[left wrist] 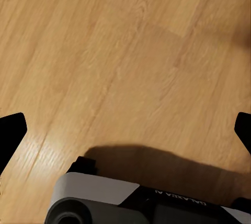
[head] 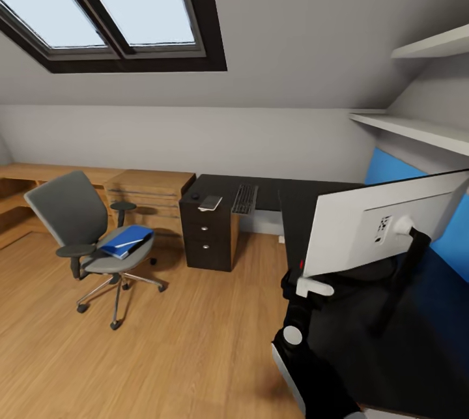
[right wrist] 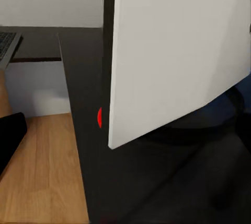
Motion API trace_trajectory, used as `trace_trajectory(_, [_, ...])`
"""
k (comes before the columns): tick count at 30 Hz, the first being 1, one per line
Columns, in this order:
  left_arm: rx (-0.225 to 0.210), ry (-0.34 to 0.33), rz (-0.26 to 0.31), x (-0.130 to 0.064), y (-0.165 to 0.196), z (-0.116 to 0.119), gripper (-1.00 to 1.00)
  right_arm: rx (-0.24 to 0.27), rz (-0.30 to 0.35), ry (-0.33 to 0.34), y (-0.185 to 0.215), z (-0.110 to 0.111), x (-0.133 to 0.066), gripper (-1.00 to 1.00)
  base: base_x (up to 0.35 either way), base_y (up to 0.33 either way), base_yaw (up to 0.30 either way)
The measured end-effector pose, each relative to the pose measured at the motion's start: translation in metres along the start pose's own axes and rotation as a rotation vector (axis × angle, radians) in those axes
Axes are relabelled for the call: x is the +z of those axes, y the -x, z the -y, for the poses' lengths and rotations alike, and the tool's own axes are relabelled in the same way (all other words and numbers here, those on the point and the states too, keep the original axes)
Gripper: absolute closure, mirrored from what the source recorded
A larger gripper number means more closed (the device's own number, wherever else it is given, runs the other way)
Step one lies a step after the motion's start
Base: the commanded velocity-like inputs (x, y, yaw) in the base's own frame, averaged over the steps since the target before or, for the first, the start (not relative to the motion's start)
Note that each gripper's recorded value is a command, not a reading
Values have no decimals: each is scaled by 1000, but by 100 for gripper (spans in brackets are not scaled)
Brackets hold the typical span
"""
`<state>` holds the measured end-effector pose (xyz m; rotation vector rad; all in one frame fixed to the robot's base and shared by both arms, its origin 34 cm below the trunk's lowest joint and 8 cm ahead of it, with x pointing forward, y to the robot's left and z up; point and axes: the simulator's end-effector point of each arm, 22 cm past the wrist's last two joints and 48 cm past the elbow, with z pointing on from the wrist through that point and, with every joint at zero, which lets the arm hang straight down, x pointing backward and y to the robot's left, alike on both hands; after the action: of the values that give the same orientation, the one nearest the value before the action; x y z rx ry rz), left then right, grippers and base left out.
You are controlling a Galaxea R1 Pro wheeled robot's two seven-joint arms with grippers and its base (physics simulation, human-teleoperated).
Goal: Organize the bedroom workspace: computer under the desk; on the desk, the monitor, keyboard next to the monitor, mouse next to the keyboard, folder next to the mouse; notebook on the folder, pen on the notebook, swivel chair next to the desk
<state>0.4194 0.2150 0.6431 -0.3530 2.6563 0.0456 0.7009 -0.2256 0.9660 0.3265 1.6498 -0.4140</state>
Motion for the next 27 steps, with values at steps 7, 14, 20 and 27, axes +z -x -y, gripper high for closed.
trace_trajectory(7, [34, 7, 29, 0, 3, 1, -100, -13, 52, -23, -1, 5, -3, -100, 160, 0, 0])
trace_trajectory(14, [35, 5, 26, 0, -1, 5, -100, 0, 82, -96, 4, 24, -2, -100, 101, 0, 0])
trace_trajectory(20, [34, 5, 25, 0, -1, 5, -100, 1, 80, -147, 3, 36, -3, -100, 40, 0, 0])
trace_trajectory(27, [33, 5, 27, 0, -1, 6, -100, 0, 80, -165, 3, 39, -4, -100, 130, 31, 0])
